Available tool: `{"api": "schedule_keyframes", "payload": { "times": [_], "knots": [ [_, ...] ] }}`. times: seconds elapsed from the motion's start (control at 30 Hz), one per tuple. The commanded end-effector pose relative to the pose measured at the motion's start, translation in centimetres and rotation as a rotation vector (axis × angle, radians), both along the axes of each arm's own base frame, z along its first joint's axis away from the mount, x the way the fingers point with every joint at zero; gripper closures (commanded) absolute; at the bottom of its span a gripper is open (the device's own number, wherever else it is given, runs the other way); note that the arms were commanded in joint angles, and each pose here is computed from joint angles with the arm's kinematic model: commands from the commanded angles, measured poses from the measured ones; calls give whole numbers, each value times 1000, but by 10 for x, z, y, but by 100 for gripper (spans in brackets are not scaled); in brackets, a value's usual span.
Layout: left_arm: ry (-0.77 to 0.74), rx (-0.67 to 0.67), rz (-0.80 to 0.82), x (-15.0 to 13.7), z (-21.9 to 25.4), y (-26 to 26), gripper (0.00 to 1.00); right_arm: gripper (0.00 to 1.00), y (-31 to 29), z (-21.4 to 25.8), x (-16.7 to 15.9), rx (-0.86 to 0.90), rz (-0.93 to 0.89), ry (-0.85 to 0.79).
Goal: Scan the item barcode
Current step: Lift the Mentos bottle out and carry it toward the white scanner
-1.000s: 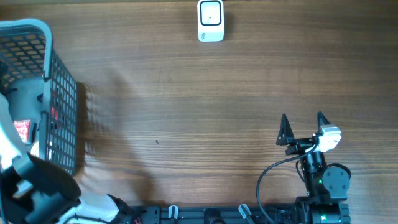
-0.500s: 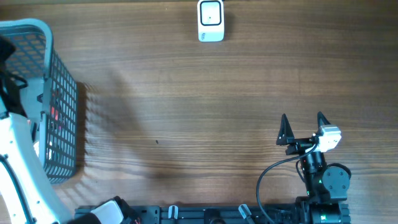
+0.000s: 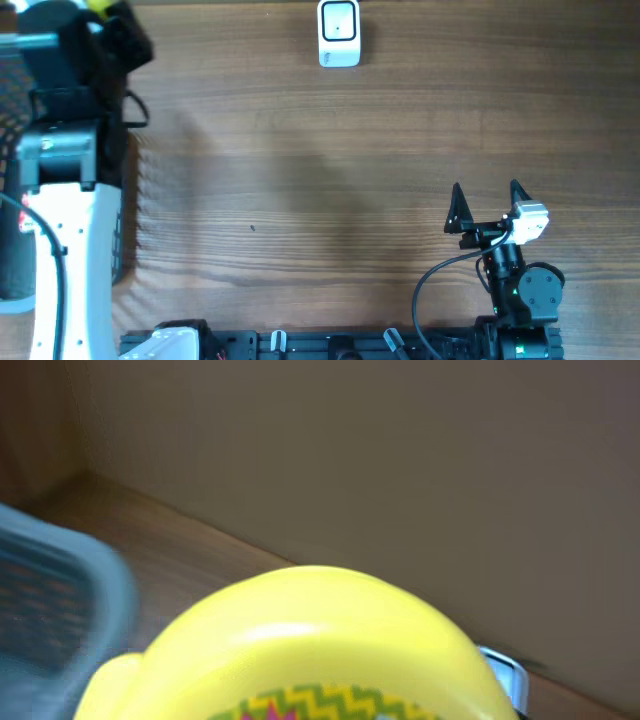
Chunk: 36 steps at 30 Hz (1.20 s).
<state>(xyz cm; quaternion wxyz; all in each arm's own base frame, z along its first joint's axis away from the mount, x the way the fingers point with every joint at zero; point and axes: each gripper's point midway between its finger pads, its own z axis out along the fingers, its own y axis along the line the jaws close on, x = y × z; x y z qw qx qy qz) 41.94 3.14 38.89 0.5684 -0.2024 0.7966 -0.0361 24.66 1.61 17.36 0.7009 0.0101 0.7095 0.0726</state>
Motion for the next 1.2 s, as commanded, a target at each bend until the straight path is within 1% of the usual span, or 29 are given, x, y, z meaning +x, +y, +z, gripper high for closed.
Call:
{"api": "schedule_keyframes", "payload": {
  "times": [0.0, 0.1, 0.27, 0.4, 0.57, 0.7, 0.77, 1.07, 1.17],
  "knots": [
    [-34, -36, -58, -1, 12, -35, 48, 0, -1, 1, 0, 16, -6, -2],
    [-2, -29, -68, 3, 0, -56, 49, 0, -1, 1, 0, 16, -6, -2],
    [96, -68, -40, 9, -35, -76, 49, 0, -1, 1, 0, 16, -6, -3],
    [179, -128, -17, 14, -66, -90, 49, 0, -1, 1, 0, 16, -6, -3],
    [266, -212, 57, 18, -103, -99, 50, 0, -1, 1, 0, 16, -7, -2],
    [319, -248, 120, 20, -129, -106, 50, 1, -1, 1, 0, 16, -6, -2],
    [346, -261, 160, 20, -143, -109, 48, 0, -1, 1, 0, 16, -7, -2],
    [477, -267, 264, 23, -211, -126, 48, 0, -1, 1, 0, 16, -6, -2],
    [521, -232, 298, 24, -238, -130, 48, 0, -1, 1, 0, 16, -6, -2]
  ]
}}
